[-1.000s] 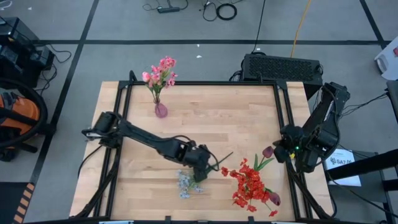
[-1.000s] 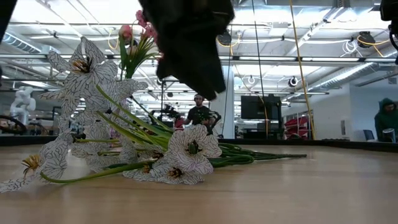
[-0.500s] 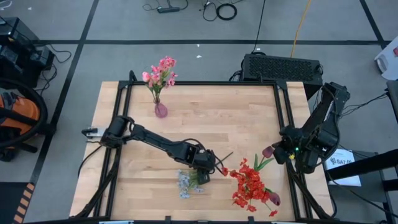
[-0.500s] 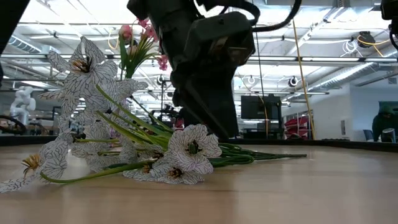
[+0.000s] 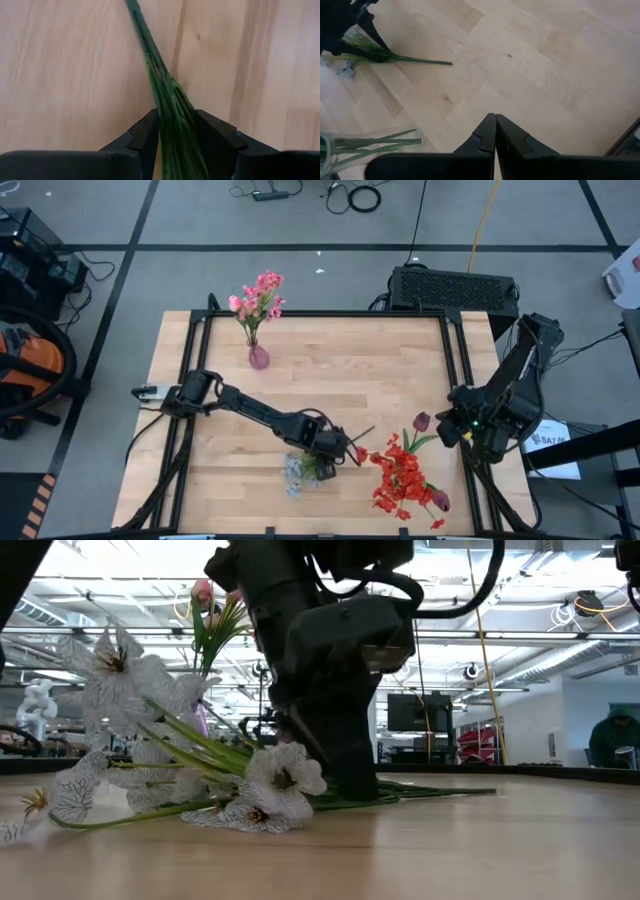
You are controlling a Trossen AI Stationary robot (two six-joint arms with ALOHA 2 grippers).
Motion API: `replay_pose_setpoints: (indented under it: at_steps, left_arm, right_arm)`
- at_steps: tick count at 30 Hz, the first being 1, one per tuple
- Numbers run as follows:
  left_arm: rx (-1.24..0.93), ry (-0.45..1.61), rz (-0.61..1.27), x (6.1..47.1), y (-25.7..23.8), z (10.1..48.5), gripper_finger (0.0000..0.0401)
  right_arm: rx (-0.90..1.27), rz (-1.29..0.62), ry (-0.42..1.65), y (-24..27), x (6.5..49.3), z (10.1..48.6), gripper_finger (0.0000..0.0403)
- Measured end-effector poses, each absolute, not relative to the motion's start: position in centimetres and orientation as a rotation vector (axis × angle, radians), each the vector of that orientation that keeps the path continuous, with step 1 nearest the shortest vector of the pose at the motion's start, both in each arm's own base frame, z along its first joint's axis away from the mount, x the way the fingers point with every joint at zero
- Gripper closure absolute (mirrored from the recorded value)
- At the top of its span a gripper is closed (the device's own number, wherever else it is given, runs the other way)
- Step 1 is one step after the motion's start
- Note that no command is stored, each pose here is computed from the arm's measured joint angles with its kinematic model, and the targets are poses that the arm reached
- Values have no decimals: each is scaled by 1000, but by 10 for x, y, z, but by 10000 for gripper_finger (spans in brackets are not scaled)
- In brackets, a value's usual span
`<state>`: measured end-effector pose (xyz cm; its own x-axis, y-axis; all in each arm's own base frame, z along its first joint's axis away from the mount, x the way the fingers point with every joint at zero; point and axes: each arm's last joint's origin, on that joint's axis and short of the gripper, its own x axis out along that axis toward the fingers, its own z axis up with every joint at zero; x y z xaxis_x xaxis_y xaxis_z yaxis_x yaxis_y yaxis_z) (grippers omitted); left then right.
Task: Sort flowers into vase by color
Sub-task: Put the white flowers into the pink vase
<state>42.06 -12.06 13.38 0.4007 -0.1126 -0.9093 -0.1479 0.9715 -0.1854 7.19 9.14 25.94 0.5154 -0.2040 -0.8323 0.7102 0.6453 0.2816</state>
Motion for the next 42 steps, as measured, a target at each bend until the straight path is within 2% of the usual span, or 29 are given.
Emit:
replay_pose_setpoints:
  at_steps: [6, 12, 15, 17, 25, 31, 35, 42]
  left_arm:
    - [-167, 1254, 50, 410, -112, 137, 275]
    - [12, 1455, 102, 387, -90, 148, 341]
    - [151, 1539, 44, 379, -79, 153, 379]
    - [242, 1571, -33, 376, -75, 154, 390]
    - [742, 1546, -525, 373, -79, 154, 387]
    - [1016, 1534, -589, 374, -77, 155, 386]
    - [1273, 1507, -725, 373, -81, 156, 386]
    - [1350, 1477, -837, 375, -74, 156, 366]
  right_arm:
    - [662, -604, 867, 95, 74, 257, 402]
    - [665, -605, 865, 96, 75, 257, 403]
    - [673, -600, 863, 97, 75, 257, 403]
    - [674, -599, 863, 97, 75, 257, 403]
    - [679, -600, 861, 97, 75, 257, 403]
    - [673, -598, 862, 97, 75, 257, 403]
    - [678, -600, 861, 97, 75, 257, 403]
    - [691, -607, 857, 97, 75, 257, 403]
